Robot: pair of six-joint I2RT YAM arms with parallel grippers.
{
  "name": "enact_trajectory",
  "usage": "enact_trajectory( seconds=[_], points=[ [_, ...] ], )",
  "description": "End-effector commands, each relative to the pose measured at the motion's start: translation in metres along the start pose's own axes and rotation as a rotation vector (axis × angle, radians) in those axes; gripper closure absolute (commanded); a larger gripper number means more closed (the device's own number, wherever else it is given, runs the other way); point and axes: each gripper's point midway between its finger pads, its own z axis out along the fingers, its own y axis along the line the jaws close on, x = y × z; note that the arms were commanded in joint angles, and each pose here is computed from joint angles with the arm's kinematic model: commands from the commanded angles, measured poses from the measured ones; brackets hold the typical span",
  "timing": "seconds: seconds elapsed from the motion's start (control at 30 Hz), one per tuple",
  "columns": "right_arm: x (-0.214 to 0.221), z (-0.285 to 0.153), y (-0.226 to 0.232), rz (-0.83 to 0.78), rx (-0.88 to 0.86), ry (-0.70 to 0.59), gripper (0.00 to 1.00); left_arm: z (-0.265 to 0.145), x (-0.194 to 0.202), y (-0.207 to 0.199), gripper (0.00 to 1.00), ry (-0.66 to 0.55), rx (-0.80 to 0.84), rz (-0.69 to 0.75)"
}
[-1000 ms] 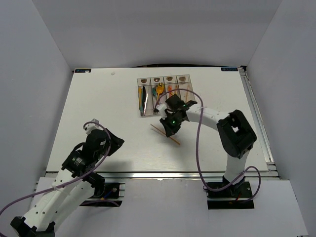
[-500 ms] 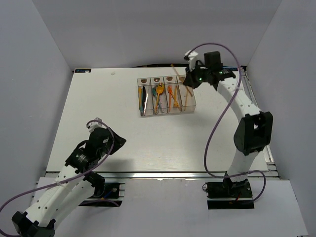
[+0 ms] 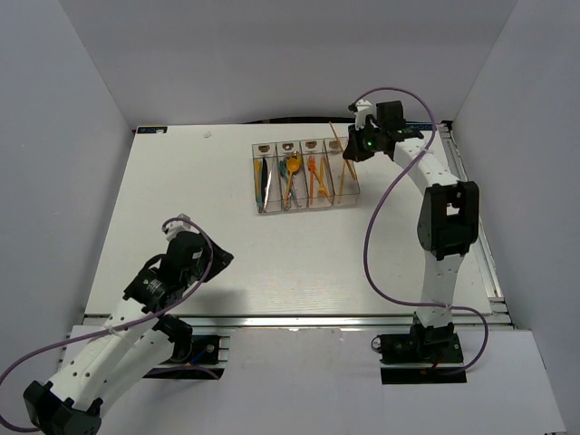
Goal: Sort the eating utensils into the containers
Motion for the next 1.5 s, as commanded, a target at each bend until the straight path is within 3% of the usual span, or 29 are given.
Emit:
enact_trajectory(
  seconds=[0.0, 0.13, 0.3, 0.37, 0.63, 0.73, 0.77, 0.8, 1.03, 1.2, 1.47],
  points=[
    [-0.017, 0.004, -0.007, 0.036, 0.021, -0.066, 1.00, 0.000, -0.004, -0.006, 0.50, -0.009, 0.018, 0.003],
    [0.001, 0.016, -0.016, 0.043, 0.037, -0.031, 0.98, 0.003, -0.004, -0.008, 0.50, -0.003, 0.014, 0.013],
    [0.019, 0.021, -0.014, 0.030, 0.013, 0.009, 0.78, 0.007, -0.004, -0.010, 0.49, 0.005, 0.003, 0.023],
    [0.016, 0.018, -0.010, 0.025, -0.003, 0.004, 0.68, 0.008, -0.005, -0.012, 0.49, 0.002, 0.008, 0.023],
    [-0.024, -0.023, 0.000, -0.020, -0.017, -0.066, 0.48, 0.011, -0.009, -0.018, 0.48, -0.004, 0.015, 0.048],
    [-0.039, -0.049, 0.012, -0.082, -0.032, -0.095, 0.32, 0.010, -0.013, -0.025, 0.45, -0.015, 0.040, 0.062],
    [-0.045, -0.062, 0.018, -0.117, -0.032, -0.113, 0.16, 0.009, -0.017, -0.031, 0.41, -0.025, 0.066, 0.080],
    [-0.040, -0.060, 0.019, -0.111, -0.039, -0.103, 0.11, 0.008, -0.017, -0.033, 0.38, -0.023, 0.071, 0.088],
    [-0.055, -0.122, 0.036, -0.258, 0.039, -0.137, 0.11, -0.017, -0.046, -0.083, 0.18, -0.133, 0.292, 0.168],
    [-0.044, -0.149, 0.044, -0.337, 0.048, -0.084, 0.11, -0.042, -0.071, -0.118, 0.07, -0.221, 0.419, 0.211],
    [-0.036, -0.176, 0.065, -0.295, 0.019, -0.102, 0.11, -0.082, -0.100, -0.178, 0.02, -0.307, 0.620, 0.262]
  ],
)
